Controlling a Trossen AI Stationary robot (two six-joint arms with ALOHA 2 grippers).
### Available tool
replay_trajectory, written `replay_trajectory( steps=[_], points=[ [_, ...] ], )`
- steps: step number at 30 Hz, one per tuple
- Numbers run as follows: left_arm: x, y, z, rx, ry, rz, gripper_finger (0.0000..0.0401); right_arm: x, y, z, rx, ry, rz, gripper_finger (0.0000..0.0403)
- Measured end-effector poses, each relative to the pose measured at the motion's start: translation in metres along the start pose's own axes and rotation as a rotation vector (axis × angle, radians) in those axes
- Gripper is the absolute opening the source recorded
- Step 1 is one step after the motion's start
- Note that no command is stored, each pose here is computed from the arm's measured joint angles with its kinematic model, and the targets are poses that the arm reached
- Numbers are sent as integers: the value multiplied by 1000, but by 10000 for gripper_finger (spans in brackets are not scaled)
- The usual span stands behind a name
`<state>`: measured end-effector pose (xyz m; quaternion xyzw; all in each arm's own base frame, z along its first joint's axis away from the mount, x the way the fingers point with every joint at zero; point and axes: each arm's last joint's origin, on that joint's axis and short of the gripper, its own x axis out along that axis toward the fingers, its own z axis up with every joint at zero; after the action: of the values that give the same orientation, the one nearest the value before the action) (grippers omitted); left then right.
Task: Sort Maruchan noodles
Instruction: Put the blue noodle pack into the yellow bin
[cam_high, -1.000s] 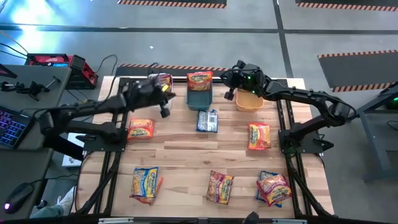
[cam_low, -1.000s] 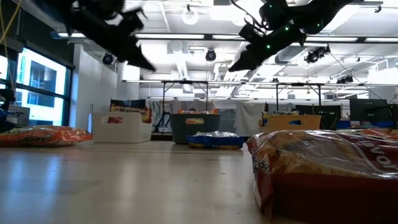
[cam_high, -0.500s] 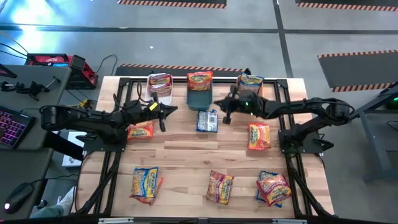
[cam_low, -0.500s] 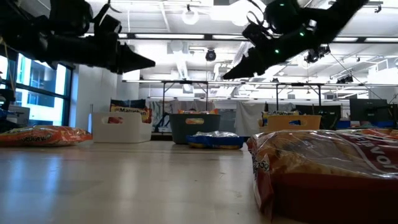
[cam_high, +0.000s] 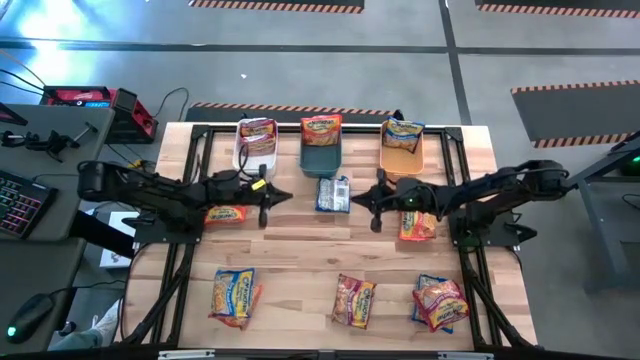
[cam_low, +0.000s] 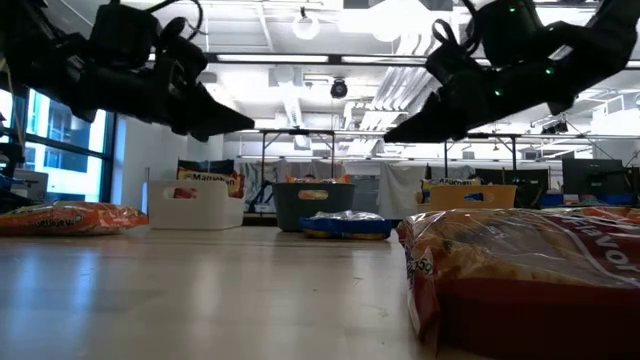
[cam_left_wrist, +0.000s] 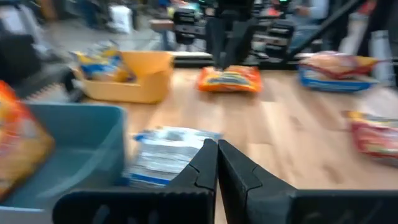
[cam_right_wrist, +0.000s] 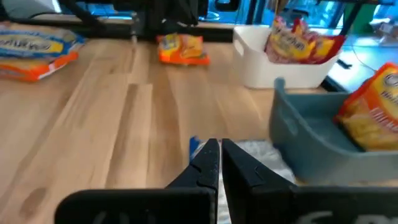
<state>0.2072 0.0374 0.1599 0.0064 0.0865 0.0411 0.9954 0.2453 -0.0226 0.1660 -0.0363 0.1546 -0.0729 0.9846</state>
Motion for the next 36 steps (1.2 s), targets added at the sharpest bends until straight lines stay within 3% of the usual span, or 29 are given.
replay_trajectory(
  steps=[4, 10, 13, 17, 24, 30, 36],
  points=[
    [10, -9, 3, -136, 152, -130, 2, -2, 8, -4, 1, 25, -10, 0],
    [14, -32, 11, -224, 666, -199, 33, -3, 16, -5, -27, 37, 17, 0],
    [11, -48, 28, -260, 825, -228, 60, -3, 18, -5, -44, 38, 25, 0],
    [8, -68, 52, -344, 921, -310, 101, -3, 21, -5, -53, 38, 37, 0],
    [-7, -91, 46, -561, 1166, -180, 186, -6, 36, -10, -67, 88, 95, 0],
    [-5, -108, 38, -576, 1213, -161, 235, -11, 52, -10, -105, 83, 119, 0],
    [5, -124, 24, -584, 1268, -187, 242, -13, 61, -9, -149, 68, 116, 0]
  ],
)
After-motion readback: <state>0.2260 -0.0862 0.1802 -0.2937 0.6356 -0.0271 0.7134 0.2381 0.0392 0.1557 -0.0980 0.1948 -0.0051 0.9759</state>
